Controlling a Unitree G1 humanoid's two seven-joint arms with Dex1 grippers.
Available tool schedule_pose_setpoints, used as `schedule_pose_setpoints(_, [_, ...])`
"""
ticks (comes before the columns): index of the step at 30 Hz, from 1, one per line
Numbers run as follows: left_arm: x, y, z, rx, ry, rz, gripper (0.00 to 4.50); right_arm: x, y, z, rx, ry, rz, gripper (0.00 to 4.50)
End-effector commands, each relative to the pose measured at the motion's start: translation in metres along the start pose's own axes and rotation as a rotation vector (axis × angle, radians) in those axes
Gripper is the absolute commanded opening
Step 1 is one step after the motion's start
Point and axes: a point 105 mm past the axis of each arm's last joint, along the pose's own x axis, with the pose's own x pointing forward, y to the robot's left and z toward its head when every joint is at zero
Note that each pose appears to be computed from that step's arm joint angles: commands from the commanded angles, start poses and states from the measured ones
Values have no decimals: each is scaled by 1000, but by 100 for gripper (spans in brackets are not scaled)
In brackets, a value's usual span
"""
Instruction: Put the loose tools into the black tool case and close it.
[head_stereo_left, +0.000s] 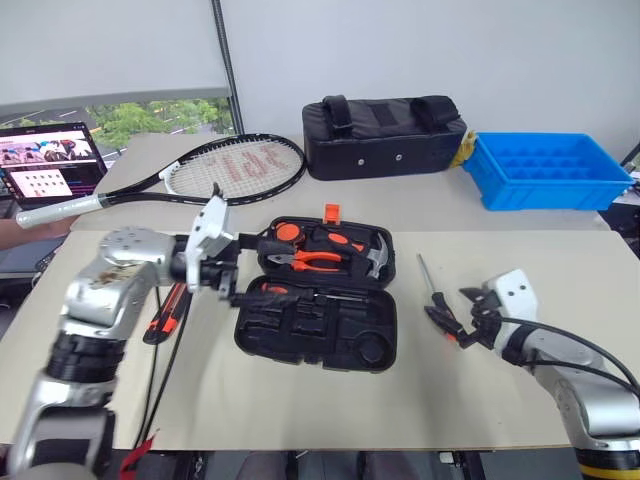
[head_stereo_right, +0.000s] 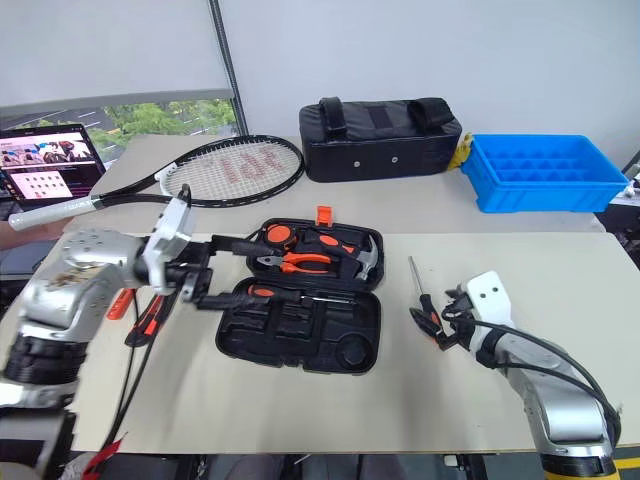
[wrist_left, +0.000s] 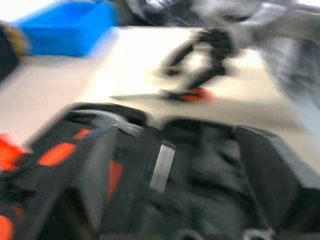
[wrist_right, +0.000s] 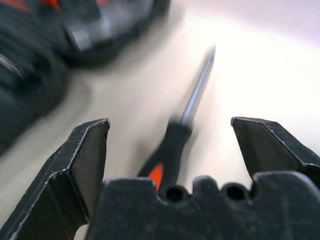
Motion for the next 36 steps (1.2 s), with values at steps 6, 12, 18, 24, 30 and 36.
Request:
schedule_pose_setpoints(6, [-9, -12, 13, 99, 123, -60, 450, 2, 9, -3, 94, 156, -84, 383])
schedule_pose_setpoints(12, [-6, -16, 13, 100, 110, -90, 450, -2, -4, 1, 66, 157, -138, 178])
schedule_pose_setpoints(18, [-6, -14, 18, 108, 90, -81, 450, -7, -27, 10, 60, 132, -212, 99])
schedule_pose_setpoints(24, [-8, -10, 22, 110, 65, -42, 450, -6, -44, 64, -31, -73, -240, 99])
schedule_pose_setpoints(30, [-32, -7, 13, 58, 88, 79, 450, 3, 42, 124, -276, -311, 239, 99])
schedule_pose_setpoints(36, [-52, -20, 4, 7, 143, 146, 450, 25, 90, 103, -600, -215, 549, 99])
